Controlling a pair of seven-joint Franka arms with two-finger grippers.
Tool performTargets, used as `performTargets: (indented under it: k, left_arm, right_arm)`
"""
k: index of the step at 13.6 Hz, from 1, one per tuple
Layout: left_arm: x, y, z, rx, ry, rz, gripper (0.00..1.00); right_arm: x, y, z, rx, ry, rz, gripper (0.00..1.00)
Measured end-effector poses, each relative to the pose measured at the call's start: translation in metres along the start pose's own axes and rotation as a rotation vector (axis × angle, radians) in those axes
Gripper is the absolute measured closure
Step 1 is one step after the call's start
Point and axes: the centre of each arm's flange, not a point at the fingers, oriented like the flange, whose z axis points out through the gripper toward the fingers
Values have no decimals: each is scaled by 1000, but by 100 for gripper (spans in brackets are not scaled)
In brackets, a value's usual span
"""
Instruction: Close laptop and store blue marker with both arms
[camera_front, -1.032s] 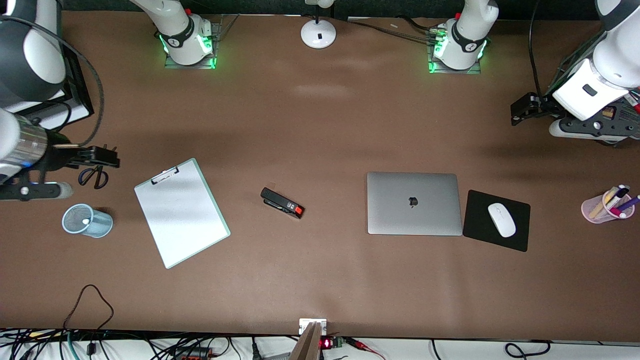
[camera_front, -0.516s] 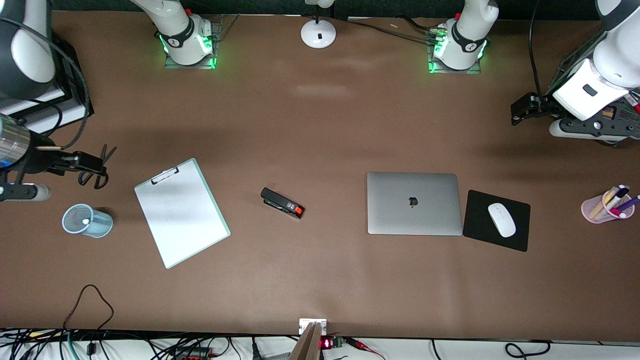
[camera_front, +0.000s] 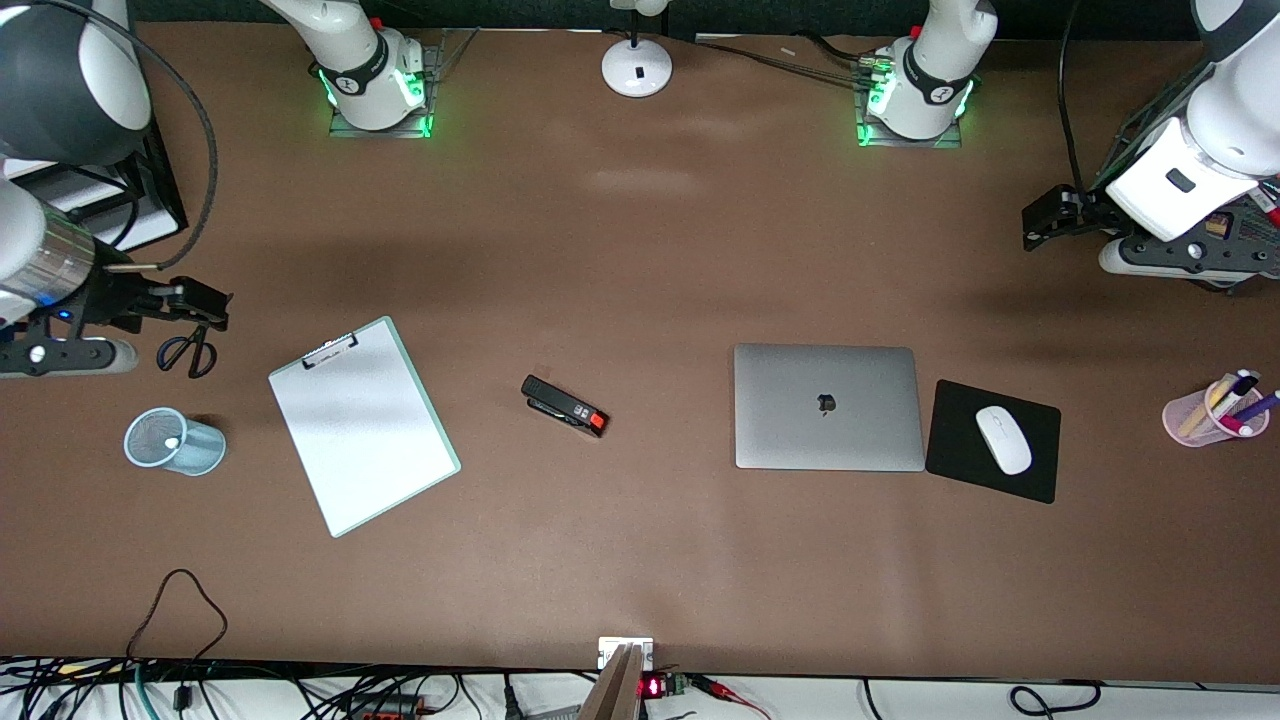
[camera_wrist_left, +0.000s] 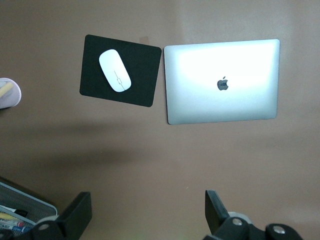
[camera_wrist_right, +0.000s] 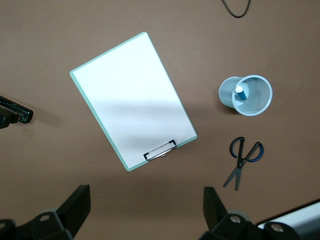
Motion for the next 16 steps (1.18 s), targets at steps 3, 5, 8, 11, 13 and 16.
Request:
performTargets:
  k: [3, 5, 8, 11, 13, 16]
  left_arm:
    - [0, 0, 0, 0, 0, 0, 0]
    - [0, 0, 0, 0, 0, 0, 0]
    - [0, 0, 0, 0, -1, 0, 0]
    - [0, 0, 0, 0, -1, 0, 0]
    - [0, 0, 0, 0, -1, 0, 0]
    - [0, 0, 0, 0, -1, 0, 0]
  right_arm:
    - [-17, 14, -4, 5, -4, 20, 0]
    - [-33, 15, -8, 8, -1, 20, 0]
    - [-41, 16, -12, 10, 5, 21, 0]
    - [-42, 17, -16, 10, 10, 22, 0]
    - [-43, 17, -18, 11, 15, 22, 0]
    - [-44, 17, -21, 11, 16, 22, 0]
